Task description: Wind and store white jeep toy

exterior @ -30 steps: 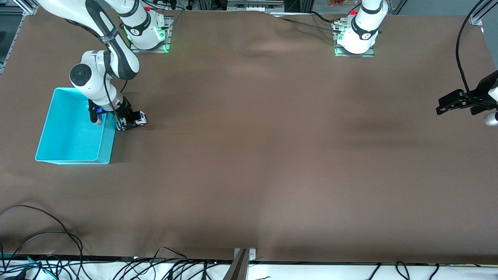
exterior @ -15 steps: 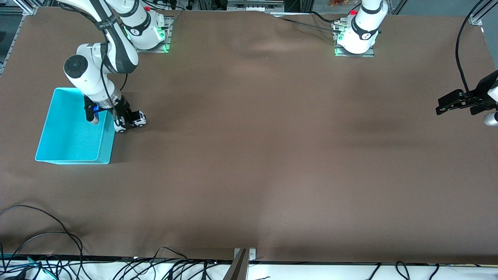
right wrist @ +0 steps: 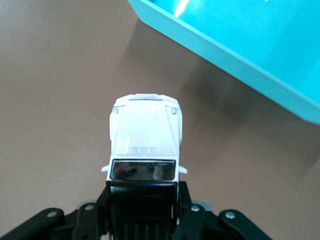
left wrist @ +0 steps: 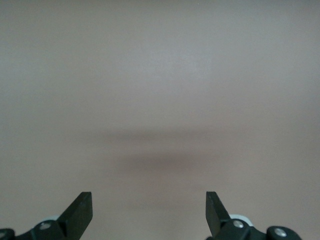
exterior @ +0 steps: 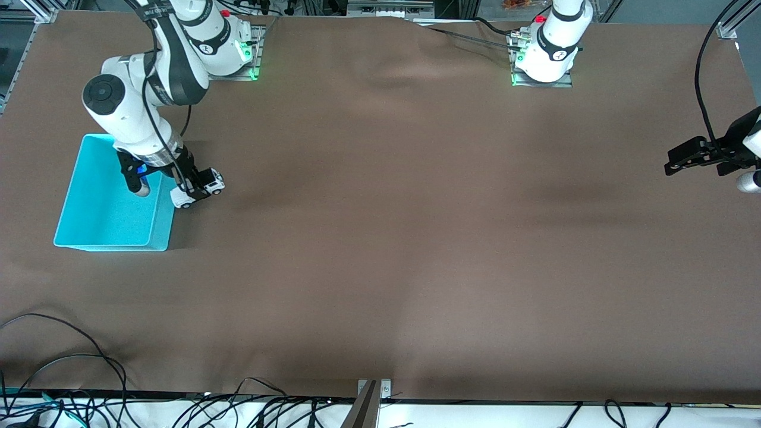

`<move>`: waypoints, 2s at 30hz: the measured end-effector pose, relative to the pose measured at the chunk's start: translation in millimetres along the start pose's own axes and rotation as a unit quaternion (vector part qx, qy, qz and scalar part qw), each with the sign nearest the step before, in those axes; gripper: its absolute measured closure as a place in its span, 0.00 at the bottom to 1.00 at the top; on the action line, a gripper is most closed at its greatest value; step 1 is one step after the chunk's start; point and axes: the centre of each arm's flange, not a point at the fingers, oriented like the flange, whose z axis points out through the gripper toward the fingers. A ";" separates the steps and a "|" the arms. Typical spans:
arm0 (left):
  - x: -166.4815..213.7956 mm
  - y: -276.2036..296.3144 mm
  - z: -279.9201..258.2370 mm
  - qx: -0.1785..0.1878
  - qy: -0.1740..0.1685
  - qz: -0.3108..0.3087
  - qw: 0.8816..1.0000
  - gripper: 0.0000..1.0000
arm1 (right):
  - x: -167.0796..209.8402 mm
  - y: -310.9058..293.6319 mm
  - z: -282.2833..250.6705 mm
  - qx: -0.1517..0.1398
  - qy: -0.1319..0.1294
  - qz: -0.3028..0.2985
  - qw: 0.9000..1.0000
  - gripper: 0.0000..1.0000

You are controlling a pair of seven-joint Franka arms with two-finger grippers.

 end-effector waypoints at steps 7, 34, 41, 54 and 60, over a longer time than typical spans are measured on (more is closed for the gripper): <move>-0.3 2.0 0.3 0.000 -0.002 0.002 1.000 0.00 | 27.7 7.9 -10.9 -0.023 -0.012 -0.093 0.995 0.48; -0.6 2.1 1.4 0.000 -0.004 0.002 1.000 0.00 | 197.0 162.3 23.1 -0.077 -0.051 -0.262 0.961 0.48; -0.7 2.1 1.6 0.000 -0.004 0.002 1.000 0.00 | 204.4 170.3 67.8 -0.092 -0.057 -0.258 0.960 0.48; -0.7 2.1 1.7 0.000 -0.005 0.002 1.000 0.00 | 203.2 174.2 119.6 -0.108 -0.063 -0.262 0.957 0.48; -0.7 2.1 1.7 0.000 -0.005 0.002 1.000 0.00 | 204.1 175.3 132.7 -0.110 -0.059 -0.263 0.957 0.48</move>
